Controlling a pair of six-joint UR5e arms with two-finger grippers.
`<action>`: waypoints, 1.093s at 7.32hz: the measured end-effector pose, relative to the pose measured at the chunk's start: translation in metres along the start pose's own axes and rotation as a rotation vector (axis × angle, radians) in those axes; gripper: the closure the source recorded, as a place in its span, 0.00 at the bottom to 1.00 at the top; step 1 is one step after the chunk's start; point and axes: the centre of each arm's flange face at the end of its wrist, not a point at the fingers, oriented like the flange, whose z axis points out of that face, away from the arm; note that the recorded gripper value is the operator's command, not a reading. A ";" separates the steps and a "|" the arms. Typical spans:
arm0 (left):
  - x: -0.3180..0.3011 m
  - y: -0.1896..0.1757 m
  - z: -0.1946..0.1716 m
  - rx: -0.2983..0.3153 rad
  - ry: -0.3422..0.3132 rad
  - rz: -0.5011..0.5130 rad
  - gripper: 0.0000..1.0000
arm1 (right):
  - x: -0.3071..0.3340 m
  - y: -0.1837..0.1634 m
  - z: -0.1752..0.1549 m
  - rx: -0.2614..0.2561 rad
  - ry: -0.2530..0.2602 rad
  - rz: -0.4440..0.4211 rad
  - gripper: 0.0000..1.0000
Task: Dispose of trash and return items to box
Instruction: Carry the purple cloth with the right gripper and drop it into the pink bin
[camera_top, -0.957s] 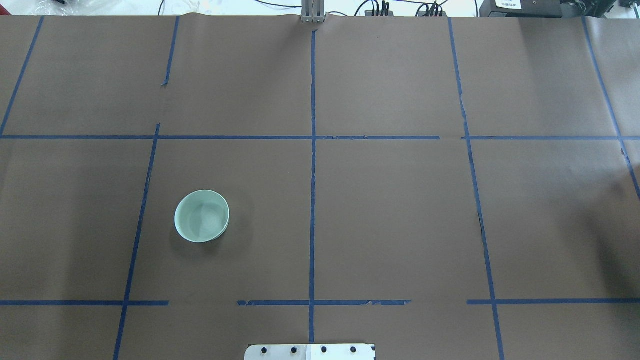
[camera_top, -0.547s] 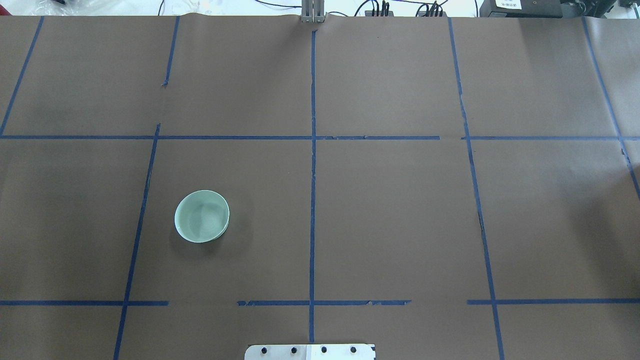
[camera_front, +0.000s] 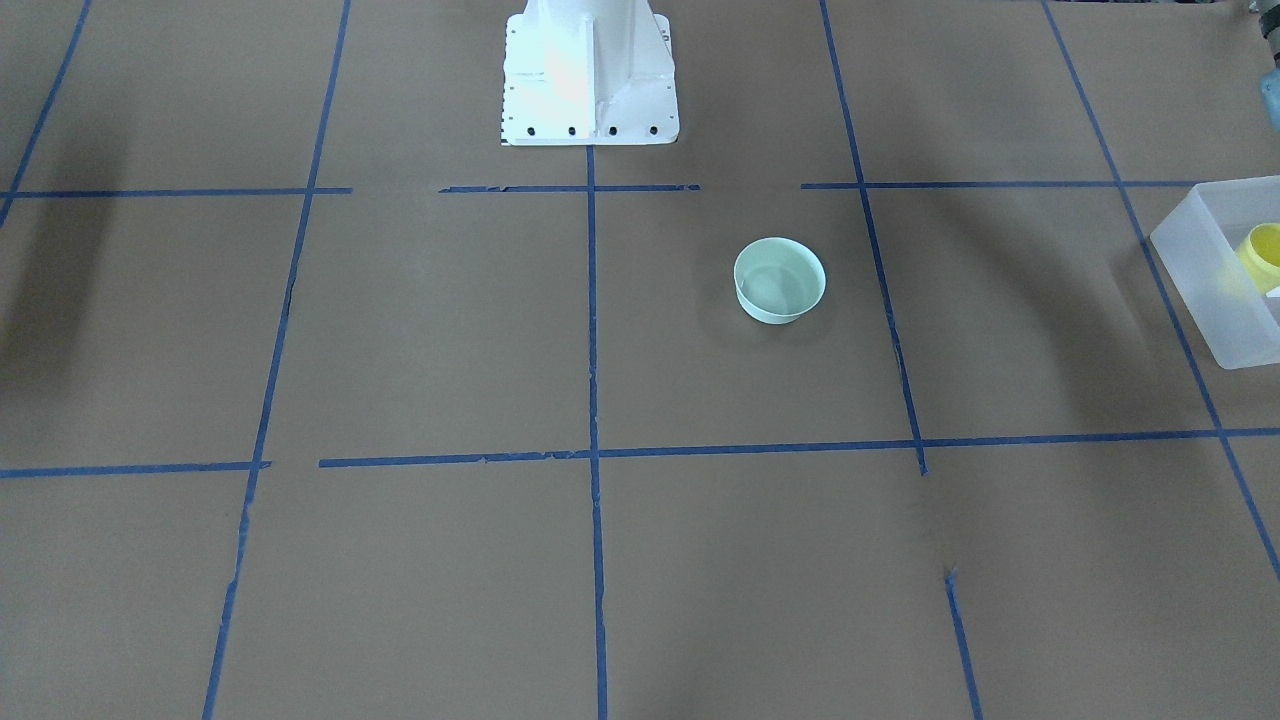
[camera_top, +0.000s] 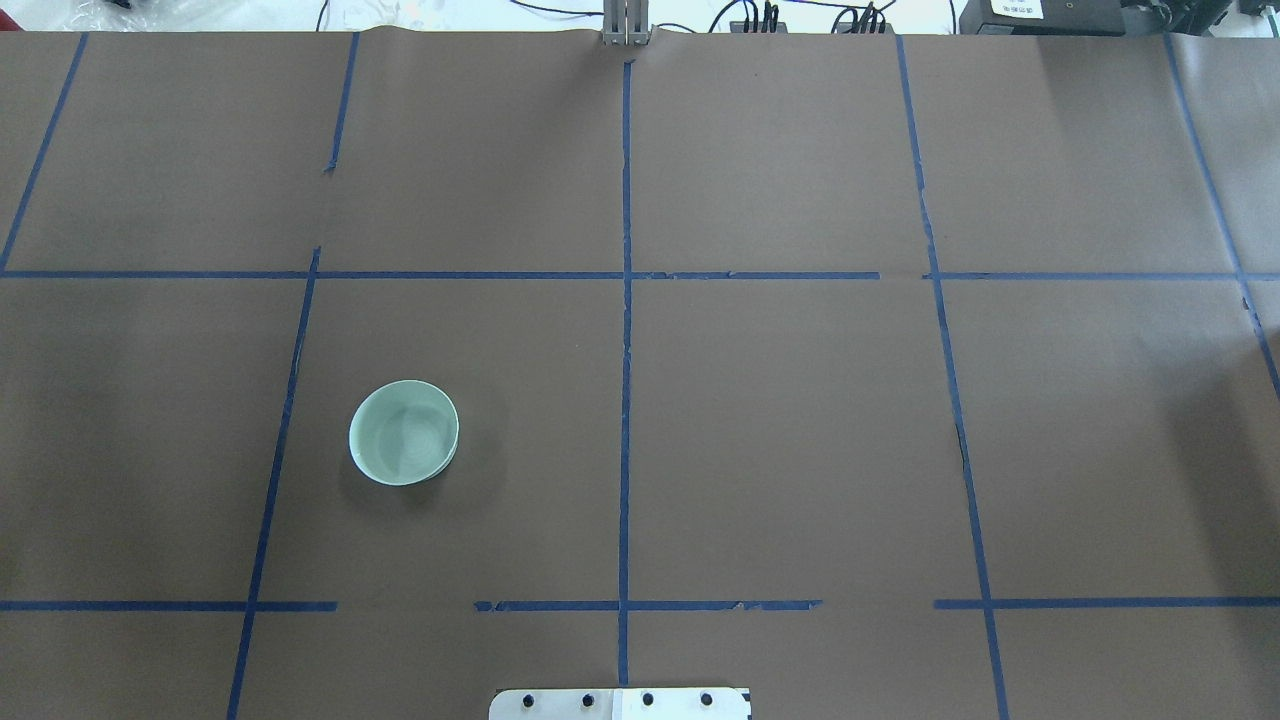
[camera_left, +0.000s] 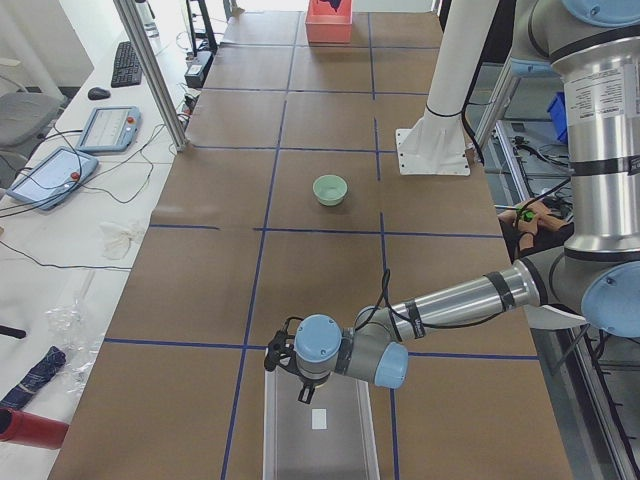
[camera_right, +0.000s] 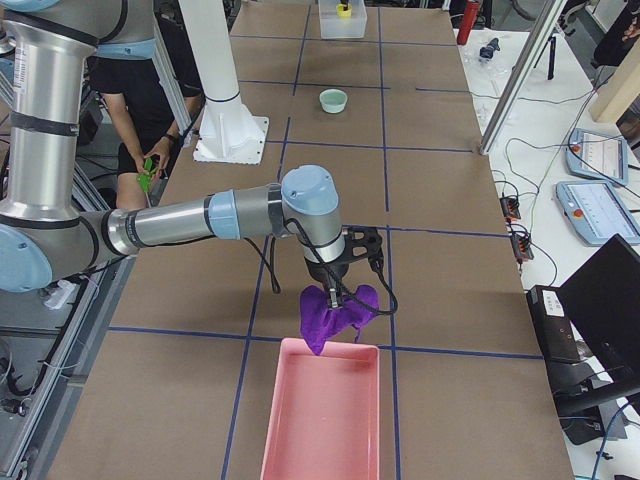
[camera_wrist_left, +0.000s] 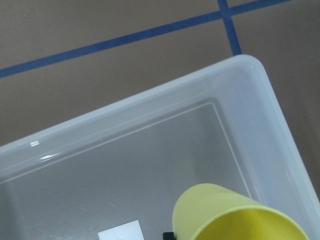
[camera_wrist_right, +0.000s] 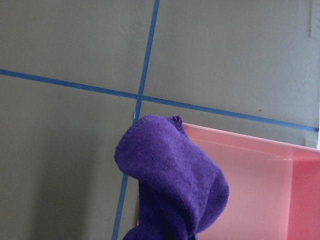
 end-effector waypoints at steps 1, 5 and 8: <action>0.001 0.000 0.002 0.003 -0.002 0.011 0.00 | 0.006 0.003 0.000 -0.001 0.008 0.004 1.00; 0.023 -0.029 -0.036 0.075 -0.013 0.052 0.00 | 0.039 0.018 0.016 -0.054 0.088 -0.048 1.00; 0.054 -0.097 -0.127 0.127 -0.041 -0.010 0.00 | 0.078 0.039 0.062 -0.124 0.075 -0.061 1.00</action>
